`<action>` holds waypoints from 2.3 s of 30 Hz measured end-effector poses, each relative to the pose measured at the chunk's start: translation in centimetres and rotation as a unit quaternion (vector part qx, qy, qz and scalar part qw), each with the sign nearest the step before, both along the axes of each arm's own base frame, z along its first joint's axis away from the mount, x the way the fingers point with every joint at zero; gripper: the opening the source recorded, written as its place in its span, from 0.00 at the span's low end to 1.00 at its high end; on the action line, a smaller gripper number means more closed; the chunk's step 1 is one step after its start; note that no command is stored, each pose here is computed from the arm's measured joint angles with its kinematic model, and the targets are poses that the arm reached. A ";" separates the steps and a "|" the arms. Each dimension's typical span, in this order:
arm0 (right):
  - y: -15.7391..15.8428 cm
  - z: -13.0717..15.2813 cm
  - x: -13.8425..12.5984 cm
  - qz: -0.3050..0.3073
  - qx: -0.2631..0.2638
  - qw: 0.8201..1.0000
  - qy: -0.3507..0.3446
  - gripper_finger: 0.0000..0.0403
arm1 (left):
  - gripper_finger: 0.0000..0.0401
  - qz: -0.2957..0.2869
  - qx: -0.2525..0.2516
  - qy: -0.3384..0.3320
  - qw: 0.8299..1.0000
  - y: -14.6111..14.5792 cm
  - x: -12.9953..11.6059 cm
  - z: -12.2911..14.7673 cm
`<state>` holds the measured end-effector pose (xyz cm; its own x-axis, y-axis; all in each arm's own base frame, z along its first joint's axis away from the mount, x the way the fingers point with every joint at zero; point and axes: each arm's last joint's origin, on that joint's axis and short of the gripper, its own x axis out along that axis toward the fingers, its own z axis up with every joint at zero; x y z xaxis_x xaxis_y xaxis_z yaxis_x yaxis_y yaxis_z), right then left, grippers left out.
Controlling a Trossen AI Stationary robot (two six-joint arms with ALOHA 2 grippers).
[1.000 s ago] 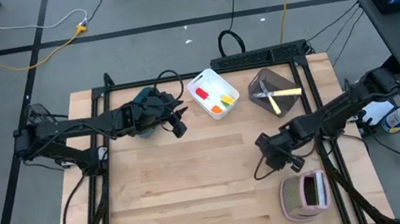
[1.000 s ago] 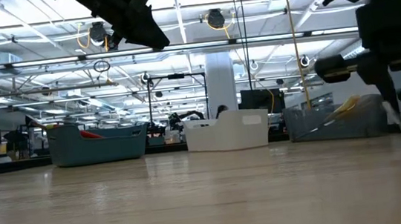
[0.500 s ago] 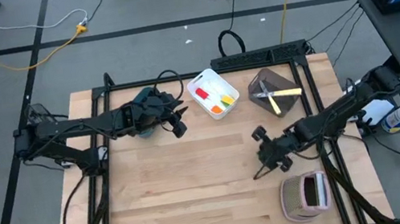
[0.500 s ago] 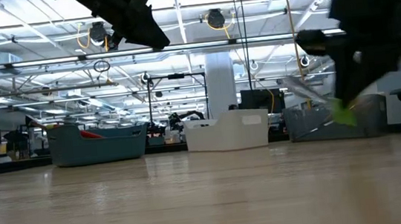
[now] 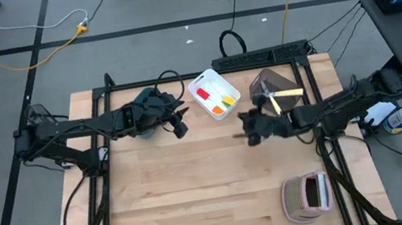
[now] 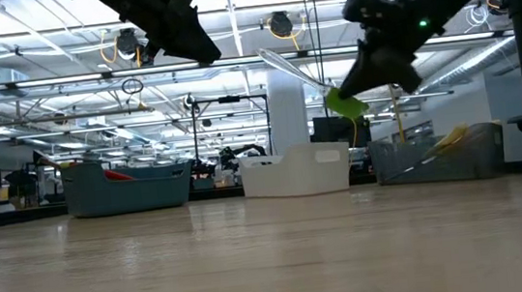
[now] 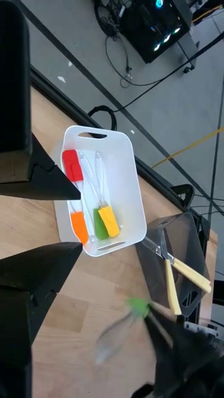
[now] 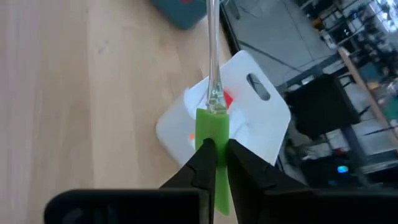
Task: Pick & Place Kitchen Items
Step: Put the green spatula into the white bin, then return to Home Position
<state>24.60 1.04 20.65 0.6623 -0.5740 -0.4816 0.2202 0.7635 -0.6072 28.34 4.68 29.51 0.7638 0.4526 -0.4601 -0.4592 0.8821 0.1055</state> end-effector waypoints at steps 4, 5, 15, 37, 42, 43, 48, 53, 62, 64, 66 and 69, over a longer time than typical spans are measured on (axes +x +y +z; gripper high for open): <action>-2.3 0.5 0.6 -0.010 0.038 0.998 -0.045 0.05 | 0.30 -0.001 0.002 0.001 1.000 0.0 0.0 0.0; -2.8 0.7 0.7 -0.012 0.050 0.997 -0.060 0.05 | 0.30 -0.003 0.004 0.002 1.000 0.0 0.0 0.0; -7.9 1.4 1.8 -0.068 0.149 0.963 -0.215 0.05 | 0.30 -0.005 0.009 0.005 1.000 0.0 0.0 0.0; -13.9 -3.3 2.9 -0.193 0.256 0.938 -0.134 0.04 | 0.30 -0.005 0.009 0.005 1.000 0.0 0.0 0.0; -15.1 -3.8 1.9 -0.243 0.277 0.922 -0.121 0.04 | 0.30 -0.005 0.010 0.005 1.000 0.0 0.0 0.0; -15.3 -3.9 1.7 -0.251 0.280 0.919 -0.118 0.04 | 0.30 -0.005 0.009 0.005 1.000 0.0 0.0 0.0; -15.9 -4.1 1.0 -0.270 0.285 0.914 -0.107 0.05 | 0.30 -0.004 0.010 0.005 1.000 0.0 0.0 0.0; -16.0 -4.1 1.1 -0.254 0.295 0.915 -0.109 0.08 | 0.30 -0.004 0.010 0.005 1.000 0.0 0.0 0.0; -15.9 -4.1 1.2 -0.236 0.300 0.918 -0.107 0.22 | 0.30 -0.004 0.010 0.005 1.000 0.0 0.0 0.0; -15.9 -4.1 1.2 -0.236 0.300 0.918 -0.108 0.25 | 0.30 -0.004 0.010 0.005 1.000 0.0 0.0 0.0; -15.9 -4.0 1.3 -0.234 0.299 0.918 -0.115 0.26 | 0.30 -0.004 0.010 0.005 1.000 0.0 0.0 0.0; -16.0 -3.6 1.7 -0.224 0.292 0.919 -0.143 0.27 | 0.30 -0.004 0.010 0.005 1.000 0.0 0.0 0.0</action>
<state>26.29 -15.00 17.07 0.5708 -0.5184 -0.6367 0.6779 0.7351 0.0092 28.33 4.72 29.52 0.7628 0.4554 -0.4591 -0.4510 0.8834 0.1270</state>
